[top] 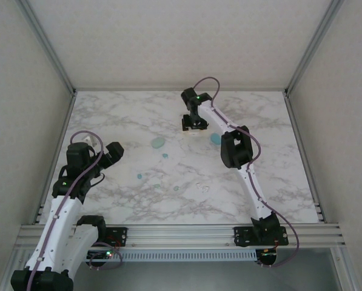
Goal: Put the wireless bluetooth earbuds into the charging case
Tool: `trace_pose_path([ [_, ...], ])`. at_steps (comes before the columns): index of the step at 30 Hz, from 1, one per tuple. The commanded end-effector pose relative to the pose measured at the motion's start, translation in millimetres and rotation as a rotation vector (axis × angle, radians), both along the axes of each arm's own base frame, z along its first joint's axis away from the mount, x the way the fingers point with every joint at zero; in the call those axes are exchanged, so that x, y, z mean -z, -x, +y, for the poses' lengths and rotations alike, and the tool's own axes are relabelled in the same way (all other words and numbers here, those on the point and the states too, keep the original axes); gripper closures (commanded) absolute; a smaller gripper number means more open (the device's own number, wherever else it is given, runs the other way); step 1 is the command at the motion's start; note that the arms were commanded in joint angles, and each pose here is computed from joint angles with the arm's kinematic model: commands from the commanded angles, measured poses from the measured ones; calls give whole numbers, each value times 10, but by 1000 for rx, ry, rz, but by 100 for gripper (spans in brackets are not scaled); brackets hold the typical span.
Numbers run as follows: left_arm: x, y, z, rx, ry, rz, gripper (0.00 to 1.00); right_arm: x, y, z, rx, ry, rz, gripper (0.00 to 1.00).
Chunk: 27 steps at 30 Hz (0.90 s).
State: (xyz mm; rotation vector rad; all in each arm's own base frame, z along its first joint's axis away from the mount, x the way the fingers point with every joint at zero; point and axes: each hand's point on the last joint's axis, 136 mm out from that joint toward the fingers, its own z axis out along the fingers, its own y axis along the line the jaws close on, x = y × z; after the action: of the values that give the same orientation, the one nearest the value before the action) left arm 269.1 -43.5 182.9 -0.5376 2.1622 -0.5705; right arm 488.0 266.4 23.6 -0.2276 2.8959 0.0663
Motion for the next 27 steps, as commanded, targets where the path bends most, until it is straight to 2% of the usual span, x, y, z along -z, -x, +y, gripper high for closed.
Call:
trace_pose_path([
  [1,-82,1,24,-3,-27,-12,0,10,170,-28,0,42,44,43],
  [5,-76,4,24,-10,-17,-3,0,-200,356,42,-1,25,20,44],
  [9,-48,23,10,-17,7,14,0,-313,707,16,36,26,20,44],
  [18,-7,104,45,-34,-1,28,0,-159,1498,-165,202,-28,56,44],
  [27,-4,45,28,-32,12,33,0,48,1726,-318,329,-50,63,42],
])
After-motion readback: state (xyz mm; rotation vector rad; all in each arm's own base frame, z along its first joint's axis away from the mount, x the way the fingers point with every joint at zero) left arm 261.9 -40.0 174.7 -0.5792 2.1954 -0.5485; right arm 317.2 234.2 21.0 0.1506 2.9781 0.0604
